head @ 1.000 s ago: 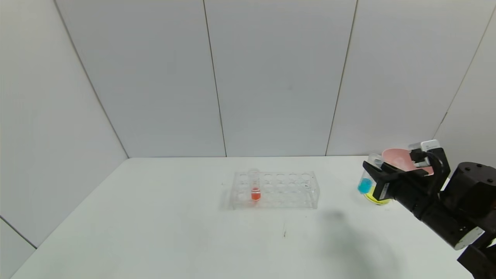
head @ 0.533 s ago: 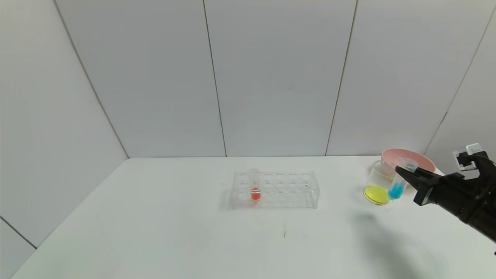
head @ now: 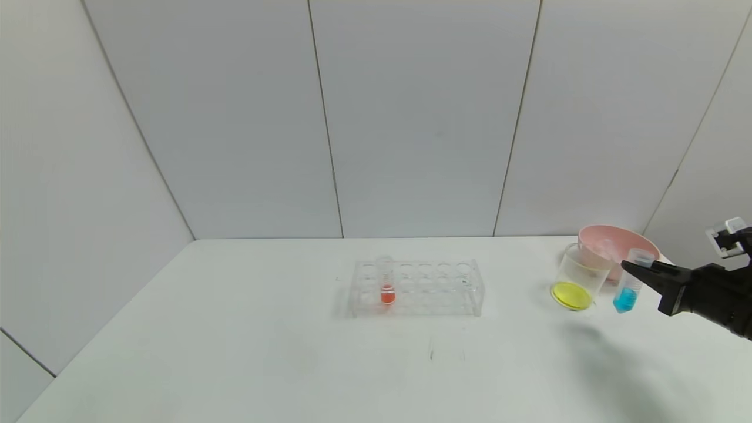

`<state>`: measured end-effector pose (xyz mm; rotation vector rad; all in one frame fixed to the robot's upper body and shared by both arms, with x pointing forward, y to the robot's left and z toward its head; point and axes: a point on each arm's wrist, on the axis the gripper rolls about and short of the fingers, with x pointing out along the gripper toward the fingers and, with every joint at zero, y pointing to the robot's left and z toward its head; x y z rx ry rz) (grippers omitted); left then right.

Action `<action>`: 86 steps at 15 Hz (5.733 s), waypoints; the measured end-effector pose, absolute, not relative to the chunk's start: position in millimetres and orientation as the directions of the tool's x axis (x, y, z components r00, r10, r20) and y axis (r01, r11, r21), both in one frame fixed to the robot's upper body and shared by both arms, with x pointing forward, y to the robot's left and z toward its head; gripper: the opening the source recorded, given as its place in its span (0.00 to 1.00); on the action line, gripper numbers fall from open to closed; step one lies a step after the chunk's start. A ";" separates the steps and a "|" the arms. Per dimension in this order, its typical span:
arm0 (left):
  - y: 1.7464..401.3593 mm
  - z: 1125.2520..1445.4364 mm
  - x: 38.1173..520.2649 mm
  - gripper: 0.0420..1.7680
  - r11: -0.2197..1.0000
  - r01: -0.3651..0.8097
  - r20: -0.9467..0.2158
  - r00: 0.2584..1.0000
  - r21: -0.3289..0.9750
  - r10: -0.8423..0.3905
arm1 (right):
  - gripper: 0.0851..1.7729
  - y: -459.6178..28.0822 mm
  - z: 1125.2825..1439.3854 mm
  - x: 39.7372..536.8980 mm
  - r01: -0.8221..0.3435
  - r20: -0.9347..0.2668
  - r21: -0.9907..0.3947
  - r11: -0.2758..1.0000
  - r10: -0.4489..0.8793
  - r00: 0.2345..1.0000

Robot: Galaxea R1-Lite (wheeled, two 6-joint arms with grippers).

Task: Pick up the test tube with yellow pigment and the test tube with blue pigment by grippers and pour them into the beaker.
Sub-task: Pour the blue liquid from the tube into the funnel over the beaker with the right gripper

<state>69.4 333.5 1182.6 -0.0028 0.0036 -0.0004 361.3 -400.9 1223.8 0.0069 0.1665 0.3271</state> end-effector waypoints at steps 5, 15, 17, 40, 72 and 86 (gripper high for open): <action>333.5 1182.6 69.4 1.00 1.000 0.000 -0.004 1.000 -0.003 0.000 | 0.24 -419.4 1244.1 387.4 -0.339 -0.282 0.012 0.941 0.328 0.901; 333.5 1182.6 69.4 1.00 1.000 0.001 -0.004 1.000 -0.003 -0.001 | 0.24 -443.0 1309.4 422.3 -0.552 -0.474 -0.160 0.818 0.427 0.770; 333.5 1182.6 69.4 1.00 1.000 0.000 -0.004 1.000 -0.003 0.000 | 0.24 -443.9 1313.1 432.5 -0.573 -0.491 -0.164 0.803 0.438 0.754; 333.5 1182.6 69.4 1.00 1.000 0.000 -0.004 1.000 -0.003 0.000 | 0.24 -417.5 1339.4 481.5 -0.668 -0.741 -0.399 0.628 0.208 0.638; 333.5 1182.6 69.4 1.00 1.000 0.000 -0.004 1.000 -0.003 0.000 | 0.24 -352.4 1328.1 484.7 -0.785 -0.855 -0.496 0.370 -0.054 0.515; 333.5 1182.6 69.4 1.00 1.000 0.001 -0.004 1.000 -0.003 -0.001 | 0.24 -329.3 1320.1 494.6 -0.787 -0.823 -0.567 0.244 -0.220 0.524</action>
